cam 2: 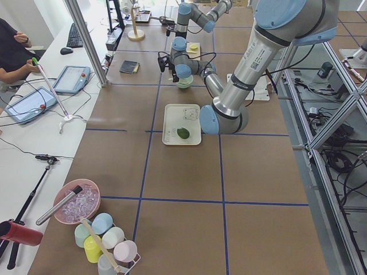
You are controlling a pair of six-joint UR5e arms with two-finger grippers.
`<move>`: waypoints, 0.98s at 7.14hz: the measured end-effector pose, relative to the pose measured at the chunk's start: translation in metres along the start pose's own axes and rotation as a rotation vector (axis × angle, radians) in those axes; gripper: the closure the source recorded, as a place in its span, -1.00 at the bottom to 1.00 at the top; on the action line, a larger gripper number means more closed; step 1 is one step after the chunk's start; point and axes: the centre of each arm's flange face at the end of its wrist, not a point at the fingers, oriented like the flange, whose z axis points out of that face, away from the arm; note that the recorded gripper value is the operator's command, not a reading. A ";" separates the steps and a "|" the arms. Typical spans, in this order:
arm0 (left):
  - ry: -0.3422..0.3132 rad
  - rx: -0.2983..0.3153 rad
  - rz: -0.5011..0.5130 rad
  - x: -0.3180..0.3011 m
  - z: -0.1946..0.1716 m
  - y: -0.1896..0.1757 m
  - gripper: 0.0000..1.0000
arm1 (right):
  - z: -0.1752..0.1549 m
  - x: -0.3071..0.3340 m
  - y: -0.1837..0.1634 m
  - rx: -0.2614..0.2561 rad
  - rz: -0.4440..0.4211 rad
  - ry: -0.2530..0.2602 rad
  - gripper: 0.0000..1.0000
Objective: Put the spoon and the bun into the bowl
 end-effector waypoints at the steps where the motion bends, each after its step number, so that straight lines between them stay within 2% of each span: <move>1: -0.055 0.010 0.062 -0.025 -0.018 -0.010 -1.00 | -0.002 -0.023 -0.001 0.003 -0.014 -0.024 1.00; 4: -0.144 0.073 0.193 -0.100 -0.054 -0.063 -1.00 | 0.027 -0.093 0.012 -0.012 -0.058 -0.040 1.00; 5: -0.172 0.090 0.235 -0.124 -0.064 -0.081 -1.00 | 0.034 -0.107 0.020 -0.010 -0.067 -0.039 -0.74; 6: -0.197 0.101 0.277 -0.144 -0.071 -0.095 -1.00 | 0.037 -0.114 0.025 -0.010 -0.068 -0.038 -1.00; 7: -0.218 0.109 0.314 -0.159 -0.077 -0.106 -1.00 | 0.039 -0.117 0.028 -0.012 -0.066 -0.037 -1.00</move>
